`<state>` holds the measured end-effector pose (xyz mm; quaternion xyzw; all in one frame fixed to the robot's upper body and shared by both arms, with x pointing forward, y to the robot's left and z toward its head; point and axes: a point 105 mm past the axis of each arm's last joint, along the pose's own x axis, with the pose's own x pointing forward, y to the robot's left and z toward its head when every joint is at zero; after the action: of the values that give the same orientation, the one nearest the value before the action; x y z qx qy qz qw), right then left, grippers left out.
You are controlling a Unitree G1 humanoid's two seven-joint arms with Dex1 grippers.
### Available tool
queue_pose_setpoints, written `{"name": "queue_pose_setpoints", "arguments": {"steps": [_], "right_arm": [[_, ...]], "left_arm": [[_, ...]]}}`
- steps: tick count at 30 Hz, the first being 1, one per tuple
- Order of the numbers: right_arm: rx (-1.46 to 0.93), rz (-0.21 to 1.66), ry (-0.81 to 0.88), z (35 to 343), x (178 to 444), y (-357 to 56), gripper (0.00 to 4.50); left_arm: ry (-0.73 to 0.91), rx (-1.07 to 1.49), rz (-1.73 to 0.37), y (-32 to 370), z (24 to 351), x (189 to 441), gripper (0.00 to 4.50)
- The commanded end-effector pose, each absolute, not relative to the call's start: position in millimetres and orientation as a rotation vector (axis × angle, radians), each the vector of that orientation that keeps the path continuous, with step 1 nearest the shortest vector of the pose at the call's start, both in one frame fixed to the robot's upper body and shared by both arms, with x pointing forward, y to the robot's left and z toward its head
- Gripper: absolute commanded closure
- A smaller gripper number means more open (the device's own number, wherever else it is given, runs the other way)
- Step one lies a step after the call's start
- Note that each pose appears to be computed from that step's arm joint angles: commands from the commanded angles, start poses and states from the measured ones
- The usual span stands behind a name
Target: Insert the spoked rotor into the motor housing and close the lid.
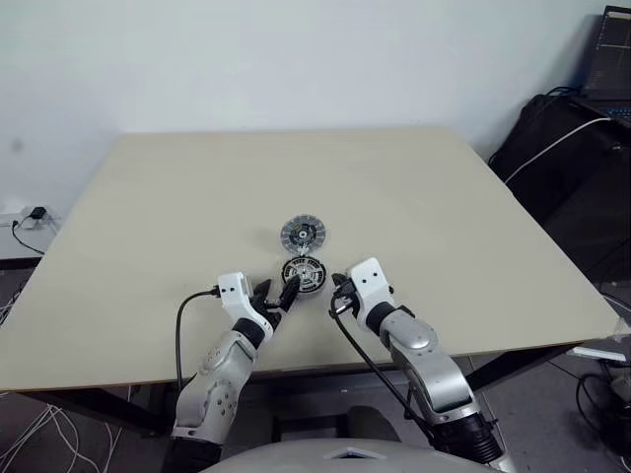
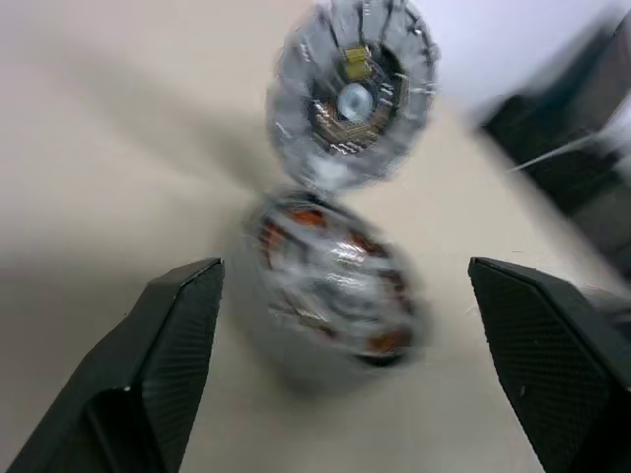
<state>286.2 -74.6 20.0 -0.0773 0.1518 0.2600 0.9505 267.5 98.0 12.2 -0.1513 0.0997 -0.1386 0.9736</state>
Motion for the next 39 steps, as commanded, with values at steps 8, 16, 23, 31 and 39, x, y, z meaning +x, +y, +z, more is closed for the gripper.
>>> {"name": "queue_pose_setpoints", "arguments": {"steps": [8,16,23,31,39], "right_arm": [[-0.186,0.613,0.249,32,318,-40,4.50],[-0.182,0.659,0.307,19,334,-23,4.50],[-0.250,0.723,0.388,-1,329,-27,4.50],[-0.489,1.066,0.242,52,318,-16,3.89],[-0.814,1.319,0.330,45,303,-26,1.62]], "left_arm": [[0.021,0.133,-0.181,132,19,240,3.25],[-0.021,0.148,-0.248,120,24,221,4.46],[-0.019,0.148,-0.220,119,24,220,4.46],[-0.024,0.134,-0.224,117,26,226,4.50],[-0.036,0.120,-0.244,110,27,229,4.50]]}}
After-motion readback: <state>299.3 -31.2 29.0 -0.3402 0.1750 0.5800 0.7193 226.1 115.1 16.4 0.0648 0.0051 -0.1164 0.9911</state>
